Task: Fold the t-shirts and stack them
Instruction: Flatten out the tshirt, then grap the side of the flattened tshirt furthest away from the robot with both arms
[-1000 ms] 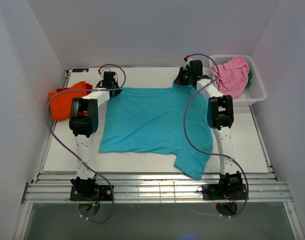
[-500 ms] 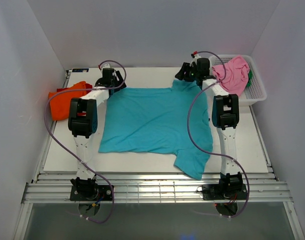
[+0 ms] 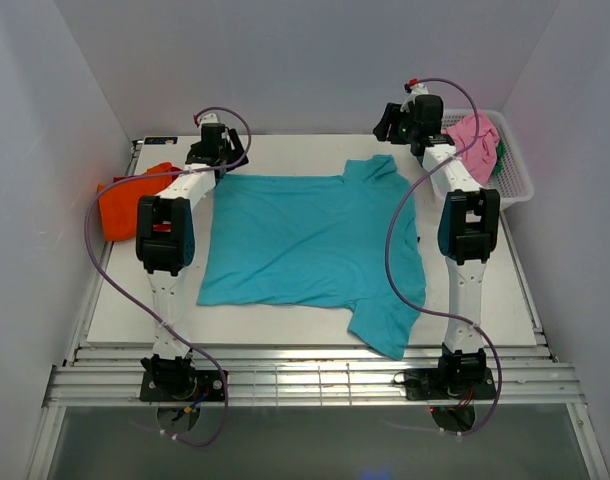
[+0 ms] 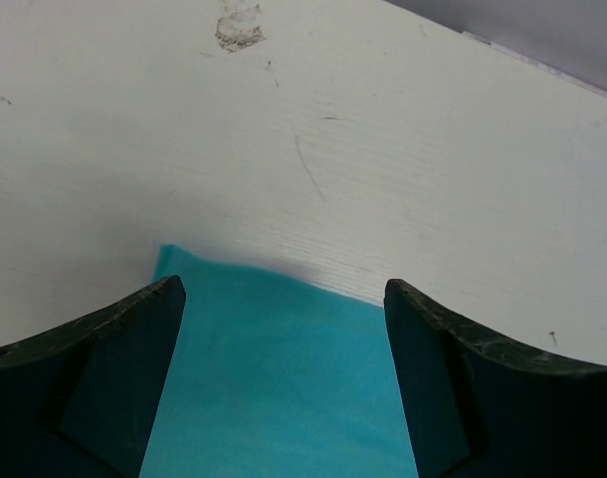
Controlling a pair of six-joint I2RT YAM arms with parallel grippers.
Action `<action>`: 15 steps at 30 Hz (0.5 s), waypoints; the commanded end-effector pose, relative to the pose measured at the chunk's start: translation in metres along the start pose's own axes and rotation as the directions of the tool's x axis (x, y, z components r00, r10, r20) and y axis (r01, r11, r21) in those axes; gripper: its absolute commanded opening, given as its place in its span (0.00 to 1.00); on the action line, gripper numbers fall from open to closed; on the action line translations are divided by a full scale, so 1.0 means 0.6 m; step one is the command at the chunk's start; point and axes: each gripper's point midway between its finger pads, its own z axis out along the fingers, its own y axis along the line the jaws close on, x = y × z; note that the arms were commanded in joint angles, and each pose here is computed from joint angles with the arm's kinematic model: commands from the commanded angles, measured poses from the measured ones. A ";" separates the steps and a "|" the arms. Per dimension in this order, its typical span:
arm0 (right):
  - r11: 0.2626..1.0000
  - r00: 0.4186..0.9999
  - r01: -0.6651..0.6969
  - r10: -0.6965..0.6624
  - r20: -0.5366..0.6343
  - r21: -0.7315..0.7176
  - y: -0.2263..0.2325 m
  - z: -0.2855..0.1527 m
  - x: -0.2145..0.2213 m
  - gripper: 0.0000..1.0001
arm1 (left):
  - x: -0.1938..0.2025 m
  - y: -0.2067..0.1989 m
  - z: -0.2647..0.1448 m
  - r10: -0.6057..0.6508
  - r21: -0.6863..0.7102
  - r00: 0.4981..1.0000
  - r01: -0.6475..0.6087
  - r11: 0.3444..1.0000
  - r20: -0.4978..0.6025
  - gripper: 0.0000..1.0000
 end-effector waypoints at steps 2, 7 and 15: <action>0.998 0.995 0.013 -0.008 -0.104 0.054 -0.028 0.011 0.068 0.60 | -0.017 0.023 0.001 0.011 -0.033 1.000 -0.011 0.999 0.002 0.92; 0.996 0.992 0.029 -0.019 -0.124 0.084 -0.042 0.016 0.084 0.60 | -0.018 0.035 0.009 0.014 -0.043 1.000 -0.014 0.999 -0.004 0.92; 0.990 0.988 0.042 -0.022 -0.150 0.136 -0.067 0.027 0.103 0.61 | -0.009 0.050 0.020 0.002 -0.047 1.000 -0.003 0.999 -0.023 0.93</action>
